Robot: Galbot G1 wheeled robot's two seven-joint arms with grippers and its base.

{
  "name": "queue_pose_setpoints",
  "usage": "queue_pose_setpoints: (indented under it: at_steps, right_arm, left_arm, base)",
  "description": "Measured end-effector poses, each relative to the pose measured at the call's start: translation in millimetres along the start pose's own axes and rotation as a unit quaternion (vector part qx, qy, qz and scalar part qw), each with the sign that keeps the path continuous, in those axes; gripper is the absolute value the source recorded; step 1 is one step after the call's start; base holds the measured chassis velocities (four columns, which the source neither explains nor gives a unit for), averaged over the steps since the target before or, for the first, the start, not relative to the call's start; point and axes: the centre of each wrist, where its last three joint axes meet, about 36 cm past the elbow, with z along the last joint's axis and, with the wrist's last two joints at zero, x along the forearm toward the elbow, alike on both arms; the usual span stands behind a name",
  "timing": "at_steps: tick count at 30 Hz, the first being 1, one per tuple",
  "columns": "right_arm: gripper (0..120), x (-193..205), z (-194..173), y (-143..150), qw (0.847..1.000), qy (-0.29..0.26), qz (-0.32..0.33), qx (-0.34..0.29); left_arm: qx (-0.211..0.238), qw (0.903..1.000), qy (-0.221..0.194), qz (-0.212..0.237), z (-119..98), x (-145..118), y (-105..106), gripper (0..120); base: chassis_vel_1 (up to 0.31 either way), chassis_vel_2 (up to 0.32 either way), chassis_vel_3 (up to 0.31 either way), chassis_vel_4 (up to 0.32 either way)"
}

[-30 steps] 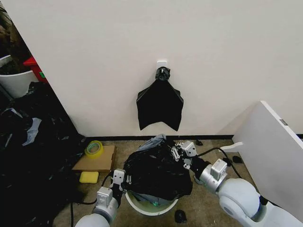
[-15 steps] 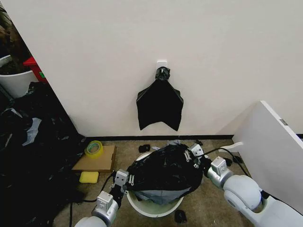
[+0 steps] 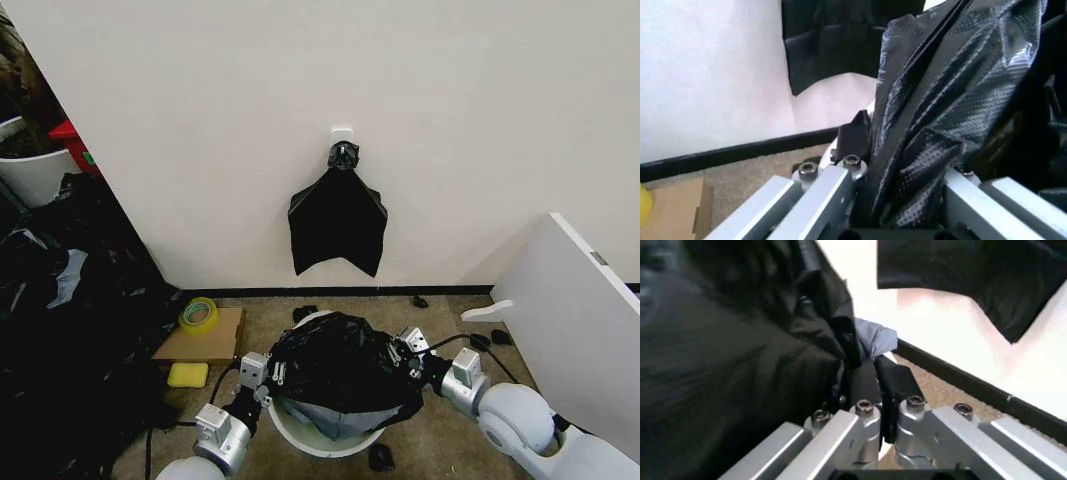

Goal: Place the garbage bag over the trash bin.

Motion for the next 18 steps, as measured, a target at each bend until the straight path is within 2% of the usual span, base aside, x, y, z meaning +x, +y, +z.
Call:
queue_pose_setpoints:
  at_steps: [8,10,12,13,16,18]
  right_arm:
    - [0,0,14,-6,1.000,0.001,-0.013,-0.002]
    - [1,1,14,-6,1.000,-0.010,-0.012,-0.005]
    - [13,4,3,-6,0.999,-0.037,-0.011,-0.020]
    - [13,4,3,-6,0.999,-0.037,-0.011,-0.020]
    - [27,6,-7,-6,0.998,-0.055,-0.007,-0.039]
    - [31,6,-9,-5,0.997,-0.058,-0.006,-0.045]
  left_arm:
    - [0.009,0.9999,0.002,0.008,2,-1,0,1]
    - [0.018,0.9998,0.006,-0.006,4,-3,2,1]
    - [0.030,0.9986,0.015,-0.042,3,-11,9,1]
    - [0.030,0.9986,0.015,-0.042,3,-11,9,1]
    - [0.053,0.9960,0.028,-0.067,0,-17,15,1]
    - [0.056,0.9955,0.029,-0.070,-1,-18,17,1]
  base:
    - [0.000,0.000,0.000,0.000]
    - [0.000,0.000,0.000,0.000]
    - [0.000,0.000,0.000,0.000]
    - [0.000,0.000,0.000,0.000]
    - [0.000,0.000,0.000,0.000]
    - [0.000,0.000,0.000,0.000]
